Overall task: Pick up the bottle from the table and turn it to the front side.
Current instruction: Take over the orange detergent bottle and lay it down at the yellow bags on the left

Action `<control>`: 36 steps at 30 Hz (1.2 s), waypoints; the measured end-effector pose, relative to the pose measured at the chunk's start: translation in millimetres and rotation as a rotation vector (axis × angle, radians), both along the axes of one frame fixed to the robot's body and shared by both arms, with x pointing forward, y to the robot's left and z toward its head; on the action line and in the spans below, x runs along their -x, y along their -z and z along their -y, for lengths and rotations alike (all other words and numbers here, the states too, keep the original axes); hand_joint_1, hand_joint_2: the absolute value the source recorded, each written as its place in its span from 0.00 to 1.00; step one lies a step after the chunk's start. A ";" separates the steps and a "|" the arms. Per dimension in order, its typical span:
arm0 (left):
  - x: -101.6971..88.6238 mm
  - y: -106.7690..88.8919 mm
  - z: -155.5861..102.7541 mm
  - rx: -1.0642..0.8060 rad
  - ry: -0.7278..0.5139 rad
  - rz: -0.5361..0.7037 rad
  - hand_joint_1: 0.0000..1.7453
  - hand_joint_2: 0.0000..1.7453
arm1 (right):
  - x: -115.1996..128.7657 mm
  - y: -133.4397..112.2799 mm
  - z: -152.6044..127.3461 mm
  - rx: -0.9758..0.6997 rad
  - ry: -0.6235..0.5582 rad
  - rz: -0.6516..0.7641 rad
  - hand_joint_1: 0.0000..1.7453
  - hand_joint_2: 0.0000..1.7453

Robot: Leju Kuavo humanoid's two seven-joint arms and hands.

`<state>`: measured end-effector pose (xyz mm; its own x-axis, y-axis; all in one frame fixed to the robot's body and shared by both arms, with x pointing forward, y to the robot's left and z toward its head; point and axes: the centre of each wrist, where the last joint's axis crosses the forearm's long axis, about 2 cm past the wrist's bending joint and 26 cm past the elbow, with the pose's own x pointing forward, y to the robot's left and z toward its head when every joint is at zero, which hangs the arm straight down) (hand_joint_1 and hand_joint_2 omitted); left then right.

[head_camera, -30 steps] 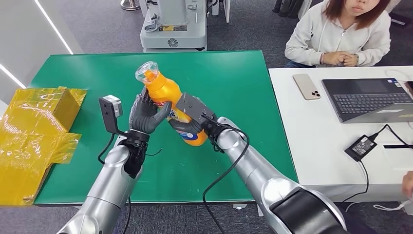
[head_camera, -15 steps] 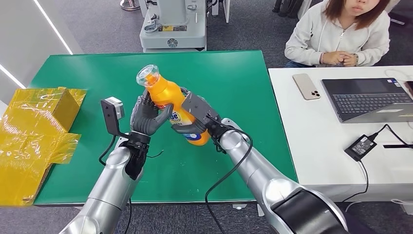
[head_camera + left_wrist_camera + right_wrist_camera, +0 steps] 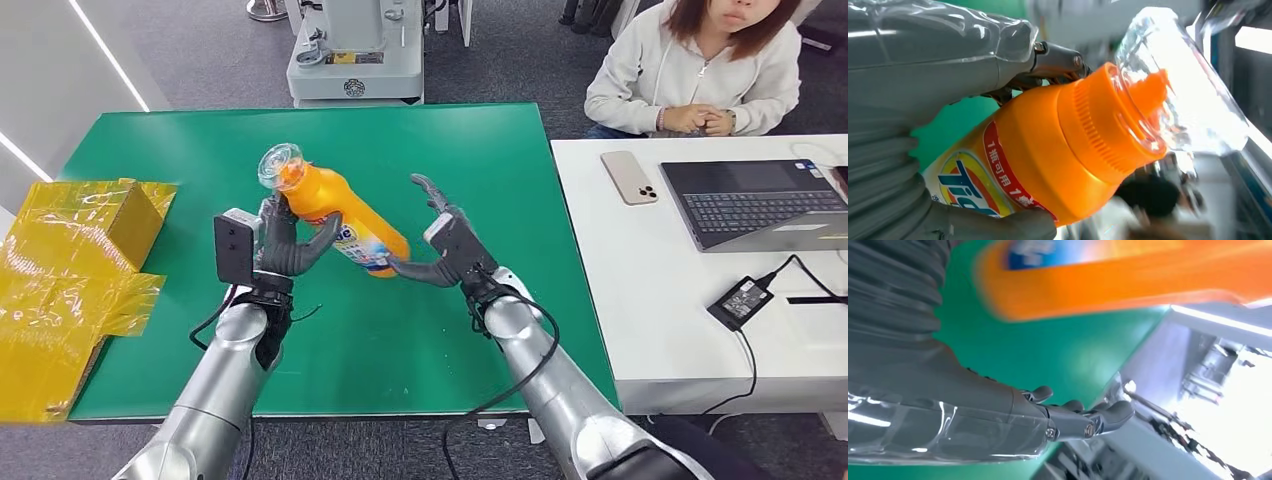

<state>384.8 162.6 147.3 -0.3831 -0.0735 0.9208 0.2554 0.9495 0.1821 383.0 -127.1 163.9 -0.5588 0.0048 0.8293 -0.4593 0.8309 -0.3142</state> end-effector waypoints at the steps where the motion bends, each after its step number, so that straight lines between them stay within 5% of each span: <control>1: -1.2 -0.9 -3.1 -0.061 -0.048 0.040 1.00 1.00 | 6.5 0.5 2.6 -0.011 0.006 0.018 0.00 1.00; 6: -5.6 -8.4 -13.2 -0.298 -0.171 0.179 1.00 1.00 | 46.9 3.2 17.2 -0.064 0.026 0.099 0.00 1.00; 16: -8.2 -23.1 -22.4 -0.467 -0.271 0.298 1.00 1.00 | 112.7 11.4 43.9 -0.118 0.040 0.171 0.00 1.00; 23: -8.0 -37.7 -22.5 -0.663 -0.379 0.432 1.00 1.00 | 135.6 14.7 47.1 -0.136 0.034 0.171 0.00 1.00; 30: -5.5 -47.8 -17.3 -1.116 -0.565 0.726 1.00 1.00 | 144.1 15.4 48.9 -0.138 0.034 0.167 0.00 1.00; 36: -12.6 -51.0 -22.2 -1.253 -0.674 0.763 1.00 1.00 | 149.6 20.8 53.9 -0.142 0.063 0.155 0.00 1.00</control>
